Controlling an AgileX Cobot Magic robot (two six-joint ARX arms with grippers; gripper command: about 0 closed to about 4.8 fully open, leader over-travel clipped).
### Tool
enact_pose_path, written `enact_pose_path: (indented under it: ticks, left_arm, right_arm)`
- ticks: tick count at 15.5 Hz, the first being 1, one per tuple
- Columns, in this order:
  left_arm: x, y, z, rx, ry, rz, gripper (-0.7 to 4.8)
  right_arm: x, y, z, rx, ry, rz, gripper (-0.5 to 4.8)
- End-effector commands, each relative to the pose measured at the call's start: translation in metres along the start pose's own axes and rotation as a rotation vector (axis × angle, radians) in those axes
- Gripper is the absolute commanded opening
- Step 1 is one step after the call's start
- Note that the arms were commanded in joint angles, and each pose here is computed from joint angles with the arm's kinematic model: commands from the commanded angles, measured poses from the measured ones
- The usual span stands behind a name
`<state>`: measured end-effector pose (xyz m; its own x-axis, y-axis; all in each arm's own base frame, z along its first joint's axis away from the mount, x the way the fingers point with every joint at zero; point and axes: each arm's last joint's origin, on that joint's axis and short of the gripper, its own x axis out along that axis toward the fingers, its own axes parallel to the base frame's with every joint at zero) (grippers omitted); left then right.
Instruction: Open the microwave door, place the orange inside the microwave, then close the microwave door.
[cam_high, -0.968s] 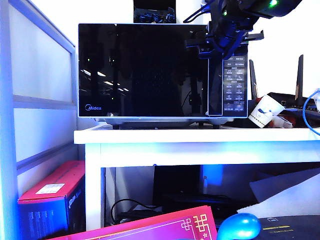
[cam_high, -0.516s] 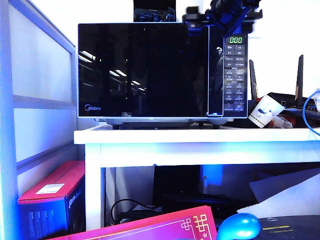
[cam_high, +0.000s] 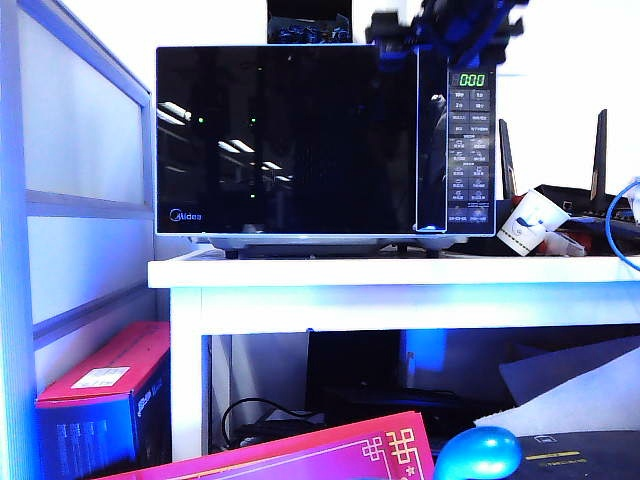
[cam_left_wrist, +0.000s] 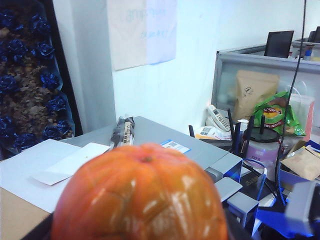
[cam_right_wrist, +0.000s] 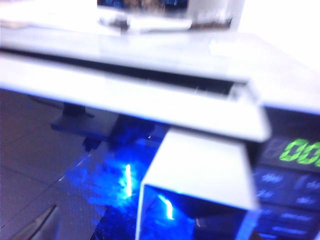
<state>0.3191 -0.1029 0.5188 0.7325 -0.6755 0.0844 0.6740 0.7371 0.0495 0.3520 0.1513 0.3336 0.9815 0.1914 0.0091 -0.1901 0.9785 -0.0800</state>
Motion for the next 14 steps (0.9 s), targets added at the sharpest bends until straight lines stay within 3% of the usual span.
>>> enact_pose_path:
  ticks: [1, 10, 14]
  left_arm:
    - [-0.002, -0.001, 0.005, 0.013, -0.022, -0.002, 1.83]
    - [-0.002, -0.002, 0.005, 0.011, -0.021, -0.006, 1.83]
    - [-0.002, -0.002, 0.005, 0.010, -0.019, -0.006, 1.83]
  right_arm:
    - [-0.008, -0.002, 0.012, 0.003, -0.016, 0.003, 4.19]
    - [-0.004, -0.021, 0.010, 0.003, -0.016, -0.070, 4.18]
    - [-0.004, -0.033, 0.013, 0.001, -0.037, 0.057, 4.19]
